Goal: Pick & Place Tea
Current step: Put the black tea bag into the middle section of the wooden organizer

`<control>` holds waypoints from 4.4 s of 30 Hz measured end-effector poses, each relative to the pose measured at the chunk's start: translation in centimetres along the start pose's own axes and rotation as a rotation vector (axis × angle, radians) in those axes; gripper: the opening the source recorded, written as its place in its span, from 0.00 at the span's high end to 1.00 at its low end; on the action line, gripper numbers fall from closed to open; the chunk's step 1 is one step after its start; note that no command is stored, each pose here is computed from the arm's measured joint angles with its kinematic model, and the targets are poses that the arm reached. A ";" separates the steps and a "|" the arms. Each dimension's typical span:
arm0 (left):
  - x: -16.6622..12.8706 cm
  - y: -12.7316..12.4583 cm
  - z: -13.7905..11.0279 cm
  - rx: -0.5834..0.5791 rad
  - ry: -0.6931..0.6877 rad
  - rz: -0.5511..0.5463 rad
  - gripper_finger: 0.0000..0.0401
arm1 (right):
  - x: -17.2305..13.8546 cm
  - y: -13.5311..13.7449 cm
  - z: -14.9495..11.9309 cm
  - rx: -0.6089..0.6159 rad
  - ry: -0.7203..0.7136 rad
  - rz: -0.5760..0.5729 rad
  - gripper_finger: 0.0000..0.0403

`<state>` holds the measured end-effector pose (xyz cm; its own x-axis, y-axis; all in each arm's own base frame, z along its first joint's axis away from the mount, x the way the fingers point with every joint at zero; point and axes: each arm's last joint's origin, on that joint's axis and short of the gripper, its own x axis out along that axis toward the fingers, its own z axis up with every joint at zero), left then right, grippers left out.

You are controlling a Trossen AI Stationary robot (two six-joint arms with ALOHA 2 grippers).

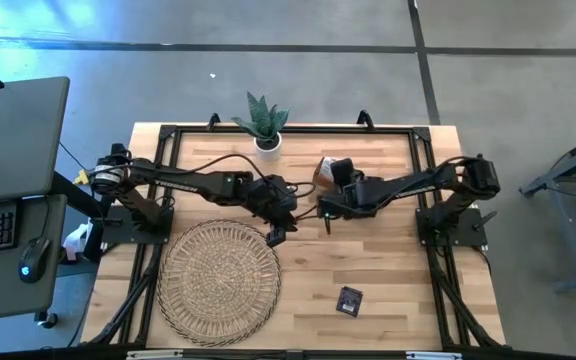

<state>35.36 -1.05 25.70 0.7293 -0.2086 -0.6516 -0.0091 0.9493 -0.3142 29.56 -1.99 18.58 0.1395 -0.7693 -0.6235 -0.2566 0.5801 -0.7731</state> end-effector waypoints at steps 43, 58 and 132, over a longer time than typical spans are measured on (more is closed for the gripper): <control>-5.7 -6.0 0.6 0.017 -0.207 0.027 0.75 | -10.7 20.4 -3.0 0.558 -0.594 0.909 0.65; -5.6 -5.8 0.5 0.041 -0.208 0.061 0.75 | -10.8 18.7 -1.7 0.297 -0.883 0.646 0.96; -2.3 -6.0 2.5 0.429 -0.315 -0.558 0.39 | -12.5 1.2 2.0 -0.291 -1.983 -0.600 0.99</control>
<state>35.47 -5.66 30.78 0.7090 -0.6675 -0.2275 0.6362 0.7447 -0.2018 29.40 8.84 25.21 0.7913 0.5668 0.2292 0.1185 0.2255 -0.9670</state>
